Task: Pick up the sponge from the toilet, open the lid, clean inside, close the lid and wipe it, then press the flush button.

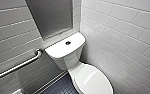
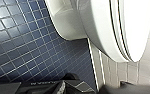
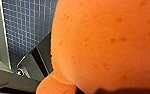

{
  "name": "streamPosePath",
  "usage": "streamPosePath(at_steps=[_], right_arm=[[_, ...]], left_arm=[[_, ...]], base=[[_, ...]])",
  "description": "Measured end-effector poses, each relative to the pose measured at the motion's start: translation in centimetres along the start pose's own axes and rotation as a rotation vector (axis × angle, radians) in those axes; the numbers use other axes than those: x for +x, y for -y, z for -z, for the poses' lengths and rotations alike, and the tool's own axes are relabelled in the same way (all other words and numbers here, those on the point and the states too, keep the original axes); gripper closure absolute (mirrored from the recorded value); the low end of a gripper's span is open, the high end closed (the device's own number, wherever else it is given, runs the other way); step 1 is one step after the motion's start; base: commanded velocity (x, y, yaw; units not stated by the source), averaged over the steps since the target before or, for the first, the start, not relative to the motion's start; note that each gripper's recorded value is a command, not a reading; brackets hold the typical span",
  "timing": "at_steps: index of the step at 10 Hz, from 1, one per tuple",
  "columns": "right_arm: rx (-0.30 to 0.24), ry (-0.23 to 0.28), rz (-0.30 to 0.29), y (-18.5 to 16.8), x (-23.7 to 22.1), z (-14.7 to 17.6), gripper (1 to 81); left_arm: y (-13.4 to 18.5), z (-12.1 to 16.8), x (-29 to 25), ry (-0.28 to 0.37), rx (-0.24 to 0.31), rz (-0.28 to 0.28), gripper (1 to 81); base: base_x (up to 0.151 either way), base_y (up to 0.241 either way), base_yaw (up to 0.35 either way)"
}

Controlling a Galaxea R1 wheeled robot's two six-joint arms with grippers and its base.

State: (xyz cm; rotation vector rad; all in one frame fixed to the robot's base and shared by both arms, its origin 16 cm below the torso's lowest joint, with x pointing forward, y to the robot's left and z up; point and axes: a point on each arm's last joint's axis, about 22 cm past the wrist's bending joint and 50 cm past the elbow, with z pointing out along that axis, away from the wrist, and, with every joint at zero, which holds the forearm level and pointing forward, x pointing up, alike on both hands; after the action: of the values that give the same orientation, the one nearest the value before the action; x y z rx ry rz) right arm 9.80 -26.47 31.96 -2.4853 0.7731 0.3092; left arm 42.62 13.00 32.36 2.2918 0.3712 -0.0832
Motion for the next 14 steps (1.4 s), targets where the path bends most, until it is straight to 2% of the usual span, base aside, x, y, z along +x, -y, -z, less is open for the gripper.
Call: streamPosePath(at_steps=[2, 5, 8, 11, 14], right_arm=[[-0.021, 0.040, -0.031, -0.7, -1.4, -0.1, 81.1], [-0.018, 0.038, -0.034, -0.4, -1.0, -0.3, 81.1], [-0.006, 0.043, -0.038, 0.3, -1.6, -1.1, 81.1], [-0.005, 0.045, -0.040, 0.4, -1.7, -1.4, 81.1], [-0.012, 0.042, -0.043, 0.1, -1.6, -1.4, 81.1]], left_arm=[[-1.5, -2.9, -0.2, 0.035, -0.037, 0.018, 1.0], [-3.9, -4.2, 2.6, 0.014, -0.067, 0.042, 1.0], [-6.4, -6.4, 3.2, 0.012, -0.098, 0.075, 1.0], [-7.9, -6.7, 6.5, -0.063, -0.128, 0.108, 1.0], [-10.6, -6.7, 9.5, -0.107, -0.168, 0.086, 1.0]], base=[[0.000, 0.000, 0.000], [0.000, 0.000, 0.000], [0.000, 0.000, 0.000], [0.000, 0.000, 0.000], [0.000, 0.000, 0.000]])
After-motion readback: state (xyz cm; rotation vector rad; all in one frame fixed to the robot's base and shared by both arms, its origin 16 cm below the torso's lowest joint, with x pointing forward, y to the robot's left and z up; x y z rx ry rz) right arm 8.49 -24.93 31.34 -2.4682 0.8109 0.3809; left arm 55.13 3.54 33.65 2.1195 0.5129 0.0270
